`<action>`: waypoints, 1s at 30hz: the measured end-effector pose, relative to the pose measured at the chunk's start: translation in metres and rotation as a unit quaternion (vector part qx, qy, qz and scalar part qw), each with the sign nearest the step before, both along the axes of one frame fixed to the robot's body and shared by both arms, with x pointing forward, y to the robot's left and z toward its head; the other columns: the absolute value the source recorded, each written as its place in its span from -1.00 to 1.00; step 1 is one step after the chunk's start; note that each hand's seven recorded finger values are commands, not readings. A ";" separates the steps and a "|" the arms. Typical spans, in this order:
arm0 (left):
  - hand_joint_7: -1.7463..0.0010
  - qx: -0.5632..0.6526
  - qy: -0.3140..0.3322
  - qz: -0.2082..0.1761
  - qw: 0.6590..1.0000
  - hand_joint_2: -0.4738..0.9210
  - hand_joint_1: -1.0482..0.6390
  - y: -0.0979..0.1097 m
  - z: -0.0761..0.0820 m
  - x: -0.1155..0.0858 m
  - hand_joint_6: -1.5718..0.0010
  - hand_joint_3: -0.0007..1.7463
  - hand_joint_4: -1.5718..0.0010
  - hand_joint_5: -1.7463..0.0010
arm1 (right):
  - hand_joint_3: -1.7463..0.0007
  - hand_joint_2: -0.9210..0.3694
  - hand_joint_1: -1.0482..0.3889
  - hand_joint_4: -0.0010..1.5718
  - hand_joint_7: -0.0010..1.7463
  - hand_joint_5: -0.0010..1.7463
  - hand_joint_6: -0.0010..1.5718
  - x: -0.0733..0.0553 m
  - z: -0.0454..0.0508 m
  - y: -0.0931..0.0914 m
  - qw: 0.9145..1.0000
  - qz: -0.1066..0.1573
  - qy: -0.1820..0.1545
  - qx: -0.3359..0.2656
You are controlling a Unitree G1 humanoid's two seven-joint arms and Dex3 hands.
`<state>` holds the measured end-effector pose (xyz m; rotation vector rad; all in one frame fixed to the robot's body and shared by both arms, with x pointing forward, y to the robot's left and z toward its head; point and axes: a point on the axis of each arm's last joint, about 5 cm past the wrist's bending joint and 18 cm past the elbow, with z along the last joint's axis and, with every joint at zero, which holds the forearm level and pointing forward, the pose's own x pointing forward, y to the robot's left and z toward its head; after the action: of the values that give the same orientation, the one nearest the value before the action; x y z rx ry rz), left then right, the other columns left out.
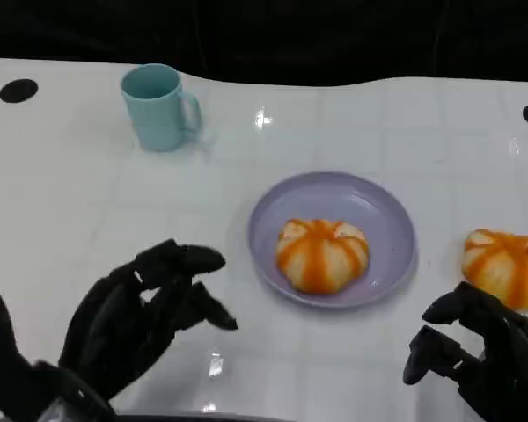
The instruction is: Grasp the bread from the table and place it into the plate.
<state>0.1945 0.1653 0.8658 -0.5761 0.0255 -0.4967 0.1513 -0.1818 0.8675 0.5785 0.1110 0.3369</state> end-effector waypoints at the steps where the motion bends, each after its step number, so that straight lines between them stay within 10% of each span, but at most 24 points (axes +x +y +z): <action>1: -0.69 -0.005 0.008 0.003 1.000 1.00 -0.43 -0.001 -0.001 -0.003 0.39 -0.48 0.19 -0.99 | 0.76 -1.00 -0.26 -0.04 0.20 0.75 0.03 0.000 0.0003 0.000 1.000 0.000 0.000 -0.001; 30: -0.98 -0.065 0.109 0.064 0.990 1.00 -0.38 -0.011 -0.006 -0.036 0.44 -0.48 0.09 -1.00 | 0.75 -1.00 -0.27 -0.04 0.14 0.75 0.06 -0.004 0.0002 -0.003 1.000 -0.004 0.007 -0.002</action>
<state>0.1587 0.1545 0.8595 -0.7526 0.1640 -0.3096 0.1476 -0.1852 0.8676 0.5767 0.1230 0.3252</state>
